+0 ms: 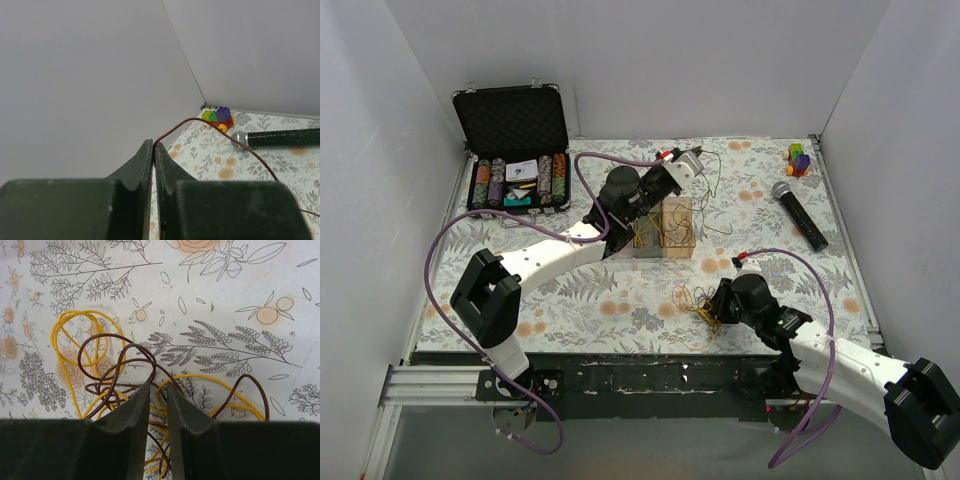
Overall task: Untangle the cables
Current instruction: Place the cable in the bin.
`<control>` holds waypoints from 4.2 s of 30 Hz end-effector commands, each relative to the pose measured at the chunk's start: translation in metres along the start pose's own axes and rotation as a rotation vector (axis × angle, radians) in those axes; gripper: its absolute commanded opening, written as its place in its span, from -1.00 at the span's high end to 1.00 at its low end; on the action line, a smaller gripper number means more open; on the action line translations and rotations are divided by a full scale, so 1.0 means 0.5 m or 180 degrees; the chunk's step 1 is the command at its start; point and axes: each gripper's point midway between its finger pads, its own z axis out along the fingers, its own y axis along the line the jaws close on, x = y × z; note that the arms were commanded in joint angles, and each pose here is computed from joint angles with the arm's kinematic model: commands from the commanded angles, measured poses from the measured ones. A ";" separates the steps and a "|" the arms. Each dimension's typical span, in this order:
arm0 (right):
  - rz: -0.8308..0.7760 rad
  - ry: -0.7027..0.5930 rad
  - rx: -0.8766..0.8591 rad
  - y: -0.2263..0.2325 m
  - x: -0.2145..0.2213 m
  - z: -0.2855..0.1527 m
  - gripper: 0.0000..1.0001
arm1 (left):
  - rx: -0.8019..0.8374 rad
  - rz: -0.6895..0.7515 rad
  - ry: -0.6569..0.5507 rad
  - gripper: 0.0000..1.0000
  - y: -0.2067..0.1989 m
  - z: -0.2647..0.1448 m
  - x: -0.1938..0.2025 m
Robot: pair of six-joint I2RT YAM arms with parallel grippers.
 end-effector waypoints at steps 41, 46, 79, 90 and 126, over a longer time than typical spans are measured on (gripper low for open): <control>-0.0038 0.0218 0.0199 -0.036 0.041 0.006 0.43 | 0.0065 0.0567 0.0602 1.00 0.021 -0.131 0.164; -0.0042 0.0186 0.0199 -0.035 0.036 0.005 0.43 | 0.0254 0.0531 0.0599 1.00 -0.015 -0.119 0.171; -0.0075 0.0197 0.0231 -0.047 0.046 0.006 0.43 | 0.0581 0.0560 0.0868 1.00 -0.118 -0.132 0.253; -0.0046 0.0173 0.0200 -0.045 0.046 0.006 0.44 | 0.0577 0.0615 0.1132 1.00 -0.095 -0.175 0.319; -0.0030 0.0151 0.0015 -0.017 0.035 0.003 0.42 | 0.0769 0.1376 0.1716 0.87 -0.115 -0.119 0.443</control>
